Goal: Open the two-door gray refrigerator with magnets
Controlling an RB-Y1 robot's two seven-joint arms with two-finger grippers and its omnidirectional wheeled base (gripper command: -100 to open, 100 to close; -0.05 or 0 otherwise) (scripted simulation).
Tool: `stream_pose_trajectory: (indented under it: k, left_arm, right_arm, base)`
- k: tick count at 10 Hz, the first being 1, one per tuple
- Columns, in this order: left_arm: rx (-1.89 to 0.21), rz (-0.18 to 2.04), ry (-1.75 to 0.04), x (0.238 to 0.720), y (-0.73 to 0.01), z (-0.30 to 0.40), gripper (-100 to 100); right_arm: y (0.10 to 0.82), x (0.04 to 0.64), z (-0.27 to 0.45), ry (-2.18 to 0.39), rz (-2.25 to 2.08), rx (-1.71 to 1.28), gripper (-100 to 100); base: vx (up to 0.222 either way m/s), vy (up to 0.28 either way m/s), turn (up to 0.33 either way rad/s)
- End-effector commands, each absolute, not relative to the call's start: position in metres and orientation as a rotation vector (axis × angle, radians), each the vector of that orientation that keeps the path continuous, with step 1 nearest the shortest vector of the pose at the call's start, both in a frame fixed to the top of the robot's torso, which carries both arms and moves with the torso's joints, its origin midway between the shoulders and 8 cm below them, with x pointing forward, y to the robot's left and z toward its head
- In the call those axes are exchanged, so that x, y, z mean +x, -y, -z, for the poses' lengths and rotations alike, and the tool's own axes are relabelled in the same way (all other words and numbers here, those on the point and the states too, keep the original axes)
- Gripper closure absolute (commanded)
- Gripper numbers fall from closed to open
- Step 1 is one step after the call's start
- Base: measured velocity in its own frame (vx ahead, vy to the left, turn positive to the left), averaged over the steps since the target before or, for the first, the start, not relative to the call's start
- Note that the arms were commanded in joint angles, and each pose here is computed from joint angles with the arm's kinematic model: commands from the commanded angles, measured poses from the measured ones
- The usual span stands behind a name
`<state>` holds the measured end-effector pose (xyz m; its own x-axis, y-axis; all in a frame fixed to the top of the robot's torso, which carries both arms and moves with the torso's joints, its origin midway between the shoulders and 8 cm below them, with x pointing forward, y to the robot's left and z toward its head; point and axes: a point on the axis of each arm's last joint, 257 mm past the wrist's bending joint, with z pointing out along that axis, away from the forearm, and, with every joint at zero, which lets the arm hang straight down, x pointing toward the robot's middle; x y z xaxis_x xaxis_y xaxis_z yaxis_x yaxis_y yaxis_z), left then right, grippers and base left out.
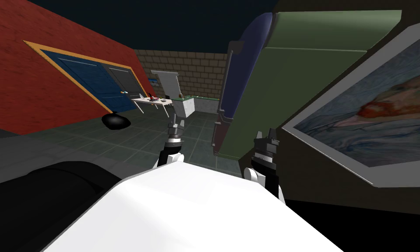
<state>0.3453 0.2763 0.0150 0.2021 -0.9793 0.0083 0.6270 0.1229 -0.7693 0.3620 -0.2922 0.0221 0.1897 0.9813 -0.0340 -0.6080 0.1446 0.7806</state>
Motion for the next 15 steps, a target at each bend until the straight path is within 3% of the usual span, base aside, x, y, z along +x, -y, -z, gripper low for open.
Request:
stream_pose_trajectory:
  k: [1,9,10,15]
  left_arm:
    - [-0.739,1.276,-0.591,0.345,-0.276,-0.015,0]
    - [-0.739,1.276,-0.591,0.345,-0.276,-0.015,0]
    - [-0.739,1.276,-0.591,0.345,-0.276,-0.015,0]
    - [-0.739,1.276,-0.591,0.345,-0.276,-0.015,0]
  right_arm:
    - [0.292,0.362,-0.022,-0.641,-1.265,0.723,0]
    - [0.292,0.362,-0.022,-0.640,-1.265,0.722,0]
    - [0.288,0.364,-0.021,-0.685,-1.241,0.685,-100]
    - [0.278,0.373,-0.010,-0.870,-1.043,0.498,-100]
  base:
    - [0.000,0.000,0.000]
    - [0.000,0.000,0.000]
    - [0.012,0.012,-0.008]
    - [0.038,0.052,-0.025]
